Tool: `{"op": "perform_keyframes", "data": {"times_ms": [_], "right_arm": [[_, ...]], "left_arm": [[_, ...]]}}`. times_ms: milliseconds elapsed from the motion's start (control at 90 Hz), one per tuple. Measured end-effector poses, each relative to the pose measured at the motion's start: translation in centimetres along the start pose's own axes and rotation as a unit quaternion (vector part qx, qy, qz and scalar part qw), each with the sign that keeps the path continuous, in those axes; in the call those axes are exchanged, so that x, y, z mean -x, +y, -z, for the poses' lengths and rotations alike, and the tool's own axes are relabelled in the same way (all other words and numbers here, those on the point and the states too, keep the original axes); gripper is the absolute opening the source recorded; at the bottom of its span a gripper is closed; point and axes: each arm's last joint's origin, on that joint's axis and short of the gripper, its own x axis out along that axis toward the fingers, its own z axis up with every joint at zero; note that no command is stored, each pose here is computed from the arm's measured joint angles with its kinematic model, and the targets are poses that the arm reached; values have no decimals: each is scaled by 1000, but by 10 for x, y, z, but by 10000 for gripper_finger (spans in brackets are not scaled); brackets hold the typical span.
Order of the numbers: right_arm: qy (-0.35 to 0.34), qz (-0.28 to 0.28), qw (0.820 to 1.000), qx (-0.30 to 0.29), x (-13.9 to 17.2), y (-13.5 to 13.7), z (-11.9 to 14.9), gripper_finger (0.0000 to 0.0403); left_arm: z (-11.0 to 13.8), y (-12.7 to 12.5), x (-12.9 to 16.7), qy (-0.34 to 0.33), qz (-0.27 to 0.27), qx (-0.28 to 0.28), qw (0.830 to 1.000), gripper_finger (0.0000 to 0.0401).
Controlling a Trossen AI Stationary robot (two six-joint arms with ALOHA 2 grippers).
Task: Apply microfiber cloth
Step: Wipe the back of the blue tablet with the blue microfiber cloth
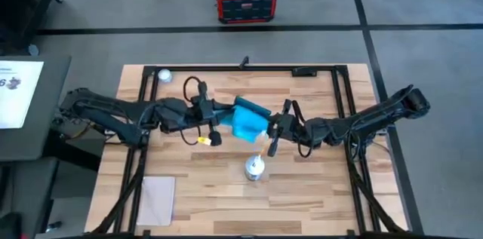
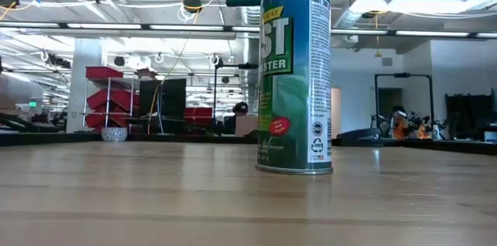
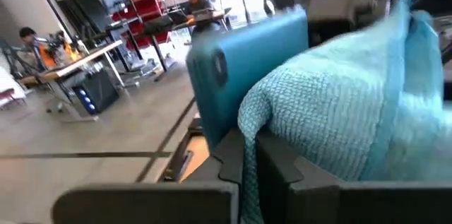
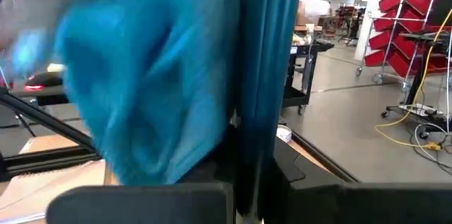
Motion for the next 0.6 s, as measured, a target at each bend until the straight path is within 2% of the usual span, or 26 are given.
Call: {"op": "perform_keyframes", "data": {"times_ms": [256,600], "right_arm": [[22,-3,1000,-4,-1,-1,6,9],[32,-12,999,9,-1,0,10,9]], "left_arm": [[-7,3,2,-5,-7,9,1000,0],[46,-22,-5,5,20,74,997,0]]}}
